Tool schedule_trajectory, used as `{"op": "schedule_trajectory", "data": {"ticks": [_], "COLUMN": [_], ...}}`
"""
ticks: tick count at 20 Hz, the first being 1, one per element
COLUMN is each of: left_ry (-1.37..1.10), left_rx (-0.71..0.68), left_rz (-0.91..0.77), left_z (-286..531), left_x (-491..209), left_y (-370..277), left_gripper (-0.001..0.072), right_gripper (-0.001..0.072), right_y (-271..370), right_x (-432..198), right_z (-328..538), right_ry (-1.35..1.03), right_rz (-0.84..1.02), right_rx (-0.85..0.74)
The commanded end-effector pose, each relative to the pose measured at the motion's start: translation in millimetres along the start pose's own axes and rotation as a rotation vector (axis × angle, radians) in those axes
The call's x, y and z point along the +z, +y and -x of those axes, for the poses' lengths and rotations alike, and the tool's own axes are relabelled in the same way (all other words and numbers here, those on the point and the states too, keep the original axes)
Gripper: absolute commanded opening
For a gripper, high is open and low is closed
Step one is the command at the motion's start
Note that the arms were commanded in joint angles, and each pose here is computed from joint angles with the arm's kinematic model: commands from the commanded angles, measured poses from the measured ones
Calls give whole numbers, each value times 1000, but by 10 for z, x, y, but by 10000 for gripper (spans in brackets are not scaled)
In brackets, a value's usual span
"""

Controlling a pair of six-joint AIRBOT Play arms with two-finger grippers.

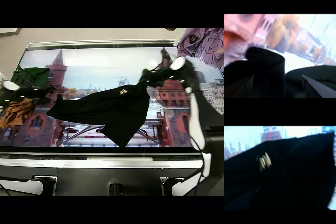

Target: Fold the clothes and pants, and hang the long-sleeved shirts on hangers.

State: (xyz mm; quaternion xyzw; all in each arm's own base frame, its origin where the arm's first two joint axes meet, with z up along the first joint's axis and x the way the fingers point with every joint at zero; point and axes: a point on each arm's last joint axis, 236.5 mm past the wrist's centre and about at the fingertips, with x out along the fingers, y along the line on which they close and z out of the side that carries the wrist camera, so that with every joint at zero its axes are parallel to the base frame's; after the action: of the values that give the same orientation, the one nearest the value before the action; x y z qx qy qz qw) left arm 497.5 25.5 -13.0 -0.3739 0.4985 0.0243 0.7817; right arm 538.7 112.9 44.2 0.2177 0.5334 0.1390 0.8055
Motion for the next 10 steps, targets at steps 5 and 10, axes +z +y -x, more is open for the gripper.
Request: {"op": "schedule_trajectory", "data": {"ticks": [5, 10], "left_ry": [-22, 42], "left_rx": [49, 67], "left_rz": [94, 170], "left_z": [987, 857], "left_x": [-332, -681], "left_y": [937, 1180], "left_gripper": [685, 667], "right_gripper": [423, 488], "right_y": [-555, -559], "right_x": [-1113, -2234], "right_z": [950, 214], "right_ry": [144, 200], "right_rz": [-61, -281], "right_rx": [86, 192]}}
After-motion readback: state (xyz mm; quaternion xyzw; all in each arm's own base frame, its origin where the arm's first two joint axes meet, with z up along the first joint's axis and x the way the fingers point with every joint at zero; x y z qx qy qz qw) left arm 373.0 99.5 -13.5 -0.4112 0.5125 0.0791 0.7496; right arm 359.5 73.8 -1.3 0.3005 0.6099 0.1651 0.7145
